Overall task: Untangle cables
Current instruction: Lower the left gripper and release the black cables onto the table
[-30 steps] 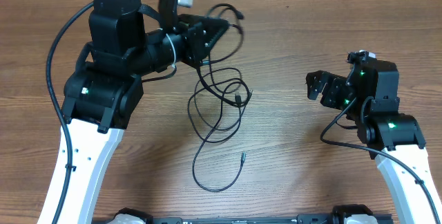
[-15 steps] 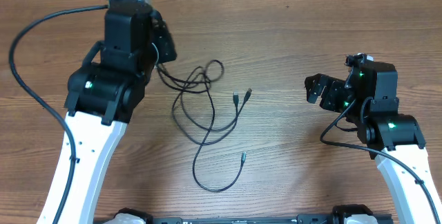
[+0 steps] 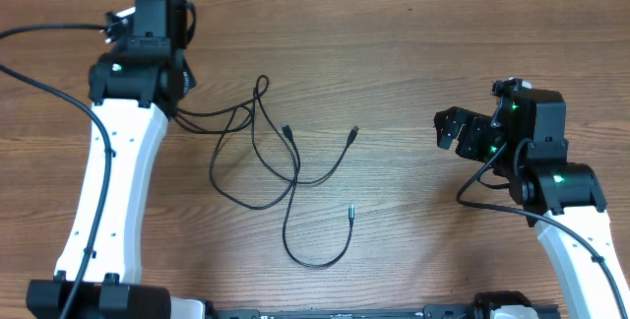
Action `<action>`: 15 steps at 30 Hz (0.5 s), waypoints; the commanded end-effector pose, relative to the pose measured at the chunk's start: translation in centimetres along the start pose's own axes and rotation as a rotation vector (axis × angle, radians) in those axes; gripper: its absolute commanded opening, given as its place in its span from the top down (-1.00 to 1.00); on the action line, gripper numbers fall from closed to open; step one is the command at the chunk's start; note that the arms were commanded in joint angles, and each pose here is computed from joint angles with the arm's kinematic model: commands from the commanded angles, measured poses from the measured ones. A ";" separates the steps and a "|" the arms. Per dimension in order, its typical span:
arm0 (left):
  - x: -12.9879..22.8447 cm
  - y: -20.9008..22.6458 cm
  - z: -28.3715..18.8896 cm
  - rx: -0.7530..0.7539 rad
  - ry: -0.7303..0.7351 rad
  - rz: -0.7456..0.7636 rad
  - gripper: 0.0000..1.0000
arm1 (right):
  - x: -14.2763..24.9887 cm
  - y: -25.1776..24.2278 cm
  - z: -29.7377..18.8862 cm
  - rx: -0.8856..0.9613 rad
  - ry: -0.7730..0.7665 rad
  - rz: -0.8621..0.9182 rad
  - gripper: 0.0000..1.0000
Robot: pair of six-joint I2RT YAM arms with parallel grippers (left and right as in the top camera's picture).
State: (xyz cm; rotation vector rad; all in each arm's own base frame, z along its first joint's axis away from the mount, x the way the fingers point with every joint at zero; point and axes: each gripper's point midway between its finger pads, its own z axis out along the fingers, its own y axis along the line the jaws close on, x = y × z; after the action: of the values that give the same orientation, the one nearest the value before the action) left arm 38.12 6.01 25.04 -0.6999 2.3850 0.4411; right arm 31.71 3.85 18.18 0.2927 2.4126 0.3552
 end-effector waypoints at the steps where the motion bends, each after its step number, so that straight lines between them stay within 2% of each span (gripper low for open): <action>1: -0.3 1.4 1.3 -0.045 0.030 -0.066 0.92 | 0.1 0.0 0.1 -0.003 0.003 0.009 -1.00; 5: 0.4 2.5 2.9 -0.080 0.085 -0.084 0.85 | 0.1 0.0 0.1 -0.003 0.004 0.009 -1.00; 7: 0.9 3.1 3.8 -0.094 0.124 -0.093 0.58 | 0.2 0.0 0.1 -0.002 0.007 0.009 -1.00; 11: 1.4 3.5 4.5 -0.094 0.161 -0.104 0.55 | 0.2 0.0 0.1 -0.002 0.008 0.010 -1.00; 15: 1.5 3.4 4.6 -0.074 0.176 -0.113 0.24 | 0.2 -0.1 0.1 -0.002 0.008 0.010 -1.00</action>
State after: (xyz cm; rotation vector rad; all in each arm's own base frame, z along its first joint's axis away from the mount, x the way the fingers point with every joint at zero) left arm 36.84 10.48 20.63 -0.9185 2.4968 0.4845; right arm 31.64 3.85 18.12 0.2931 2.4164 0.3546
